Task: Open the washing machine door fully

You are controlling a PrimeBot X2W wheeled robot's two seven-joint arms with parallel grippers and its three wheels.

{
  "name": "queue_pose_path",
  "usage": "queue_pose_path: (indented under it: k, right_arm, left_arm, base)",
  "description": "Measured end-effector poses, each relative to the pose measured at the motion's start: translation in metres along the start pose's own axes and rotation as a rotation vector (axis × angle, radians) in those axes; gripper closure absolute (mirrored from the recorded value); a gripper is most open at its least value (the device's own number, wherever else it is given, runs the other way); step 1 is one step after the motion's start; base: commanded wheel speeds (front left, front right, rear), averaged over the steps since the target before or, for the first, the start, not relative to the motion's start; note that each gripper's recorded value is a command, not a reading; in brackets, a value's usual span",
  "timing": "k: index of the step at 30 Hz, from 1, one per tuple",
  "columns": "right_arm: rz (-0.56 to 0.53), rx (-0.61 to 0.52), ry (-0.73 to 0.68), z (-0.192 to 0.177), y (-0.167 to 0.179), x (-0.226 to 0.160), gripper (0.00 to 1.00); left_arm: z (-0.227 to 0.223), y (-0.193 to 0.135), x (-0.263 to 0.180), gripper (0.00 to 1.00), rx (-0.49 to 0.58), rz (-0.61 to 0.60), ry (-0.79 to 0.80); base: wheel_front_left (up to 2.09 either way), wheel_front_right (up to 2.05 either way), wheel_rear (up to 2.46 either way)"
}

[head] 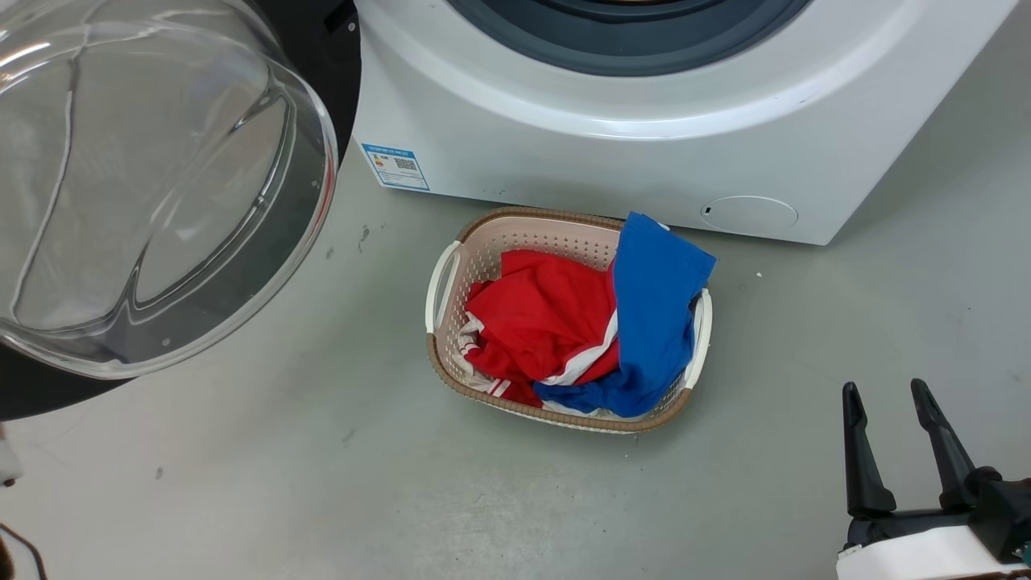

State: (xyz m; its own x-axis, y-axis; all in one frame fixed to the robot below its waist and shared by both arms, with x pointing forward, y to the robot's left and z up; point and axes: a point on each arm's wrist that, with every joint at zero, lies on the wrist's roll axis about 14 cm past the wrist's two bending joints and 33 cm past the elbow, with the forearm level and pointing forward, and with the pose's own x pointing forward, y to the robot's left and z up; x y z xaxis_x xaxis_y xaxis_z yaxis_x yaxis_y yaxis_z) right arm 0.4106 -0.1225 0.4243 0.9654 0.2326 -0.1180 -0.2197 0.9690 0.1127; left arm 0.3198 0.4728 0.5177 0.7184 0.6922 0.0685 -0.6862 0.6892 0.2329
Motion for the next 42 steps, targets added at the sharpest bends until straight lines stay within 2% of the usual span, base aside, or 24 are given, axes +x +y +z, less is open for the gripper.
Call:
queue_pose_path:
  k: [8,15,30,36,42]
  right_arm:
    - [-0.002,-0.001,-0.016,0.006,0.000,-0.002,0.00]
    - [-0.004,0.008,-0.052,0.020,0.001,-0.009,0.00]
    - [-0.037,-0.027,-0.226,0.081,-0.006,-0.035,0.00]
    - [-0.050,-0.042,-0.289,0.102,-0.008,-0.050,0.00]
    - [-0.065,-0.048,-0.308,0.107,-0.010,-0.064,0.00]
  left_arm:
    - [-0.002,0.003,0.000,1.00,0.002,-0.028,0.011]
    - [0.025,-0.009,-0.010,1.00,0.017,-0.100,-0.077]
    - [0.087,-0.090,-0.085,1.00,-0.097,-0.340,-0.287]
    - [0.098,-0.122,-0.112,1.00,-0.163,-0.449,-0.308]
    - [0.092,-0.154,-0.137,1.00,-0.223,-0.563,-0.273]
  base:
    - [0.00,0.00,0.00]
    - [0.00,0.00,0.00]
    - [0.00,0.00,0.00]
    - [0.00,0.00,0.00]
    - [0.00,0.00,0.00]
